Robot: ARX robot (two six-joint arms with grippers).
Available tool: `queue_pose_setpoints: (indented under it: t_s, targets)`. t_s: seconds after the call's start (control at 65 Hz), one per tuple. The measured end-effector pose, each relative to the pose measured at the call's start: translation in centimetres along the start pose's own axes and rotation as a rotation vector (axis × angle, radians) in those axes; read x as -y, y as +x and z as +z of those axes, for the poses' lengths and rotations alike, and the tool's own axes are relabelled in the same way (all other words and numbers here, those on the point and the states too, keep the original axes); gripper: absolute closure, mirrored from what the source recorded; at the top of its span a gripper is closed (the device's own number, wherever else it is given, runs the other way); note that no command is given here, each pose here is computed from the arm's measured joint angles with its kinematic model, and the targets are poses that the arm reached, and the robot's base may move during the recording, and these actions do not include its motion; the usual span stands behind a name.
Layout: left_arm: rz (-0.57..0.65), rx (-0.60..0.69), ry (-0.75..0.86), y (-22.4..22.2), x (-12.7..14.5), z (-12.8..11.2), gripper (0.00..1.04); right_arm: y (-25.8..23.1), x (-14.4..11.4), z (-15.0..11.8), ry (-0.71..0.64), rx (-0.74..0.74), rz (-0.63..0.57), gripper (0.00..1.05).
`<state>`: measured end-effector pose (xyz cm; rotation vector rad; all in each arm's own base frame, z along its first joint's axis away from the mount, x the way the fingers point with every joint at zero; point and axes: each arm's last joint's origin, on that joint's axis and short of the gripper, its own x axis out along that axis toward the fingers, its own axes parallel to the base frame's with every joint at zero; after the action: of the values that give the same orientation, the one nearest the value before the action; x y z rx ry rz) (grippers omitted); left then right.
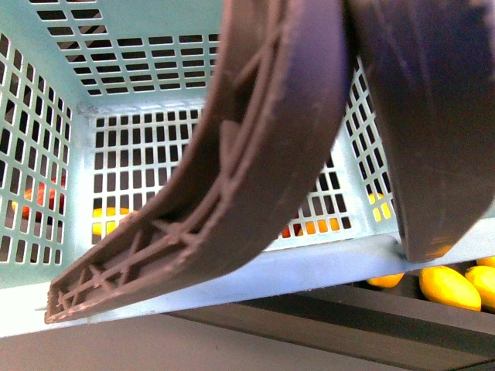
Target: Pick lemon and mango into basket
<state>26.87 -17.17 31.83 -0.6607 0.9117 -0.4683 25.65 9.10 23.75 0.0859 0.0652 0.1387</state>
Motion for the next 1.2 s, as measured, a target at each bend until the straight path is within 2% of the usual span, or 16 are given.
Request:
queue_pose_setpoints:
  t_s: [0.169,0.231,0.354,0.569,0.784,1.046,1.107,1.199]
  targets:
    - [0.000,0.000,0.001,0.0,0.0,0.0,0.90,-0.2,0.2,0.3,0.016,0.015,-0.008,0.09]
    - [-0.008,-0.009,-0.003,0.0,0.0,0.0,0.90,-0.4,0.4,0.2,-0.005,0.047,-0.075,0.16]
    - [-0.009,-0.010,-0.004,0.0,0.1,-0.1,0.90,-2.1,1.9,-1.0,-0.054,0.062,-0.121,0.35]
    - [-0.002,-0.002,-0.001,0.0,0.0,0.0,0.90,-5.1,4.2,-2.8,-0.075,0.057,-0.134,0.66]
    - [-0.002,-0.002,-0.002,0.0,0.0,0.0,0.90,-7.7,5.7,-4.3,-0.082,0.057,-0.128,1.03]
    - [-0.004,-0.004,-0.002,0.0,0.0,0.0,0.90,-10.0,6.7,-5.5,-0.084,0.055,-0.137,1.02]
    - [-0.003,-0.003,-0.002,0.0,0.0,0.0,0.90,-10.2,6.8,-5.6,-0.083,0.060,-0.140,0.88]
    - [-0.003,-0.003,-0.001,0.0,0.0,0.0,0.90,-10.2,6.8,-5.6,-0.083,0.061,-0.138,0.74]
